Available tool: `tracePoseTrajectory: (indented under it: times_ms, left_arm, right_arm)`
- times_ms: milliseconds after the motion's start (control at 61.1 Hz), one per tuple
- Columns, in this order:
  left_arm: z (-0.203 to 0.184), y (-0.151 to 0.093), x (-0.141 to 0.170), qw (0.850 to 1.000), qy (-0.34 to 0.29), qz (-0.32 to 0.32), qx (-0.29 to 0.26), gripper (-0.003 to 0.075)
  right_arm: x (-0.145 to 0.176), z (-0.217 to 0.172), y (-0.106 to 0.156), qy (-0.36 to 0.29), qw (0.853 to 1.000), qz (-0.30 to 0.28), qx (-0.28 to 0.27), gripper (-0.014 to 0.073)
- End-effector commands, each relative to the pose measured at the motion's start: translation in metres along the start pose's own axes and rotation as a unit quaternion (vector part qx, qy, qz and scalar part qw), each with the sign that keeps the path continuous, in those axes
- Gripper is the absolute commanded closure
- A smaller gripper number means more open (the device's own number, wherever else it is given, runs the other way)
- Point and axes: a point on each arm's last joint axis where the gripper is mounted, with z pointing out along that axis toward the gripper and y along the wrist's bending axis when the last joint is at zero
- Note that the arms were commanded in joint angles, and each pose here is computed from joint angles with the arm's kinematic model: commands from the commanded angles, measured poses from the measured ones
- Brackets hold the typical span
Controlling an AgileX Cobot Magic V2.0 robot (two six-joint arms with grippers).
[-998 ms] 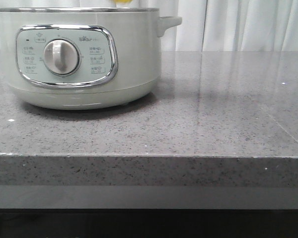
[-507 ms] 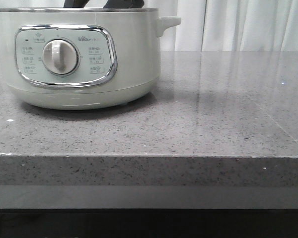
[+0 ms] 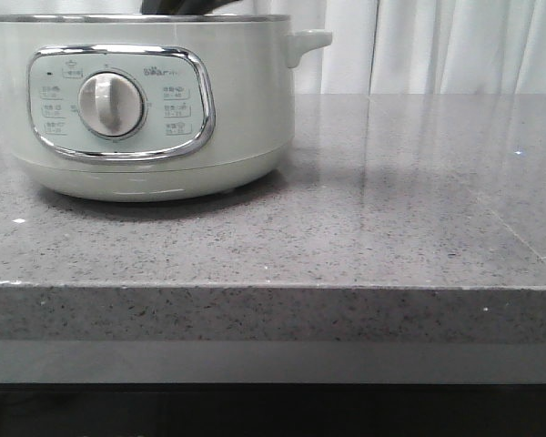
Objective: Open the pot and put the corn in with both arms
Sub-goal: 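Carry the corn over the open pot with the right gripper, then release the corn into the pot and withdraw the right gripper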
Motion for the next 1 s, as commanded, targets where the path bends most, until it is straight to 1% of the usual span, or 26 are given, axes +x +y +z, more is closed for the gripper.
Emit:
tracePoseTrajectory:
  times_ms: [0,82,262,458,589,720,851,949,982]
  left_arm:
    - [-0.007,-0.001,-0.021,0.996,-0.085,-0.007,0.006,0.0553]
    - [-0.007,-0.001,-0.021,0.996,-0.085,-0.007,0.006,0.0553]
    - [-0.007,-0.001,-0.021,0.996,-0.085,-0.007,0.006,0.0553]
    - [-0.007,-0.001,-0.021,0.996,-0.085,-0.007,0.006,0.0553]
    - [-0.007,-0.001,-0.021,0.996,-0.085,-0.007,0.006,0.0553]
    - [-0.007,-0.001,-0.021,0.996,-0.085,-0.007,0.006,0.0553]
    - [-0.007,-0.001,-0.021,0.996,-0.085,-0.007,0.006,0.0553]
    - [-0.007,-0.001,-0.021,0.996,-0.085,-0.007,0.006,0.0553]
    - [-0.006,-0.001,-0.021,0.996,-0.083,-0.008,0.006,0.0553]
  right_arm:
    - [-0.034,-0.049,0.008,-0.096,0.995,-0.013,0.005,0.0666]
    - [-0.037,-0.058,0.002,-0.105,0.994,-0.012,0.014,0.0658]
    - [-0.044,-0.091,-0.022,-0.126,0.990,-0.016,0.057,0.0659]
    - [-0.031,-0.137,-0.052,-0.148,0.982,-0.006,0.121,0.0659]
    - [-0.004,-0.164,-0.074,-0.156,0.973,0.020,0.166,0.0659]
    - [0.028,-0.190,-0.086,-0.165,0.964,0.036,0.208,0.0659]
    - [0.064,-0.207,-0.080,-0.185,0.953,0.022,0.237,0.0659]
    - [0.094,-0.221,-0.069,-0.216,0.943,0.018,0.251,0.0659]
    - [0.107,-0.222,-0.067,-0.216,0.942,0.020,0.255,0.0659]
